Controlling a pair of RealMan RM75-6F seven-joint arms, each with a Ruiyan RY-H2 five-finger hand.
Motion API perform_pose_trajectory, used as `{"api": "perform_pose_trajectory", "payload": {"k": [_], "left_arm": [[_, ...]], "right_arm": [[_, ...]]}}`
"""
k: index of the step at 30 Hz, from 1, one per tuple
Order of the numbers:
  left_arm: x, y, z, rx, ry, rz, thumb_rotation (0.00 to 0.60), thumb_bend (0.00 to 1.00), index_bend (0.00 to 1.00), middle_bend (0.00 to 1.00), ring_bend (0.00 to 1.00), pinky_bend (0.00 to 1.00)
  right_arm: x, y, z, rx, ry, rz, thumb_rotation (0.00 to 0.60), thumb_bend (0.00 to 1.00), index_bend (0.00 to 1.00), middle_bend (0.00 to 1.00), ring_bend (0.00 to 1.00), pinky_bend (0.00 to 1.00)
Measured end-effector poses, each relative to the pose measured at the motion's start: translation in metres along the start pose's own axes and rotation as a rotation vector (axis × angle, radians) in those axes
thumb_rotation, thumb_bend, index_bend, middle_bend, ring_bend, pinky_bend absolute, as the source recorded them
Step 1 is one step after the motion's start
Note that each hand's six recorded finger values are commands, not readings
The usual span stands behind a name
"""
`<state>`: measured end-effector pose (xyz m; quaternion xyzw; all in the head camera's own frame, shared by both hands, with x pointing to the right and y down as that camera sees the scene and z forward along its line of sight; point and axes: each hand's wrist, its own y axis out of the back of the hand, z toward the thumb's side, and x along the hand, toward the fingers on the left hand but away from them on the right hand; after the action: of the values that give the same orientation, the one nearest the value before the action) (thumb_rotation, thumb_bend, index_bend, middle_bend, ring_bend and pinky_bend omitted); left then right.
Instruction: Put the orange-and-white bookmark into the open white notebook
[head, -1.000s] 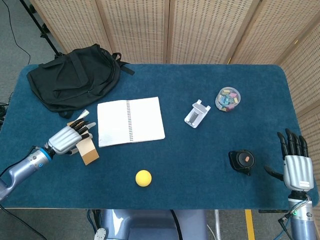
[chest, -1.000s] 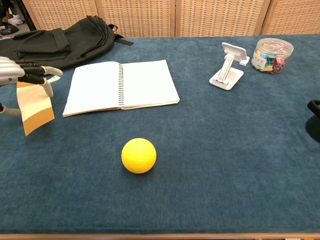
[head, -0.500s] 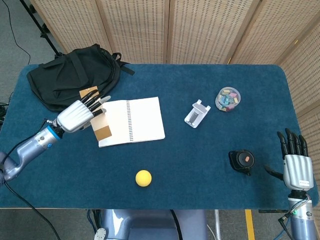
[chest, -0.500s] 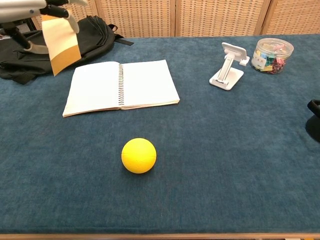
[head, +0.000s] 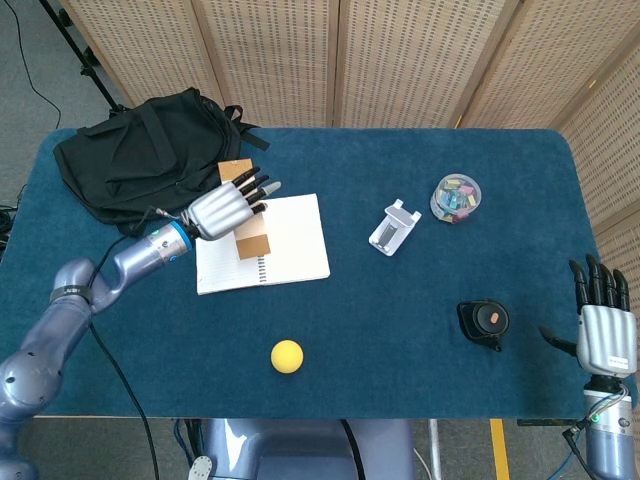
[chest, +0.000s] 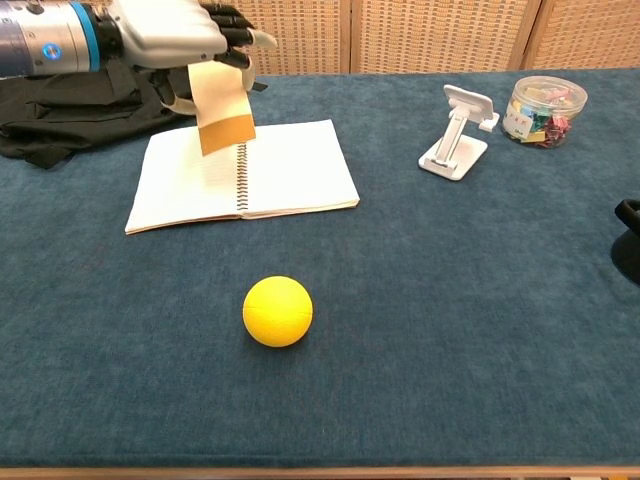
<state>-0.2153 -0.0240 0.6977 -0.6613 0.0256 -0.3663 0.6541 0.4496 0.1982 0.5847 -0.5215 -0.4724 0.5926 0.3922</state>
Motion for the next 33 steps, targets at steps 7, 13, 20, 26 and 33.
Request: {"api": "perform_pose_trajectory", "payload": {"k": [7,13,20,26,33], "left_arm": [[0.006,-0.022,0.03,-0.033,-0.065,-0.045,0.6,0.27,0.73,0.0,0.0,0.0],[0.017,-0.016,0.039,-0.031,-0.08,-0.026,0.6,0.26,0.72,0.0,0.0,0.0],[0.028,-0.013,0.046,-0.03,-0.082,-0.029,0.6,0.26,0.72,0.0,0.0,0.0],[0.037,-0.016,0.049,-0.03,-0.065,-0.051,0.6,0.26,0.72,0.0,0.0,0.0],[0.048,-0.01,0.057,-0.029,-0.074,-0.045,0.6,0.26,0.72,0.0,0.0,0.0]], "right_arm": [[0.0,-0.002,0.0,0.0,-0.002,0.005,0.6,0.0,0.0,0.0,0.0,0.0],[0.0,-0.003,0.0,0.001,-0.004,0.007,0.6,0.0,0.0,0.0,0.0,0.0],[-0.001,-0.001,-0.003,-0.002,-0.015,0.002,0.6,0.0,0.0,0.0,0.0,0.0],[-0.002,0.0,-0.005,-0.001,-0.024,-0.001,0.6,0.0,0.0,0.0,0.0,0.0],[-0.002,0.003,-0.009,0.0,-0.038,-0.011,0.6,0.0,0.0,0.0,0.0,0.0]]}}
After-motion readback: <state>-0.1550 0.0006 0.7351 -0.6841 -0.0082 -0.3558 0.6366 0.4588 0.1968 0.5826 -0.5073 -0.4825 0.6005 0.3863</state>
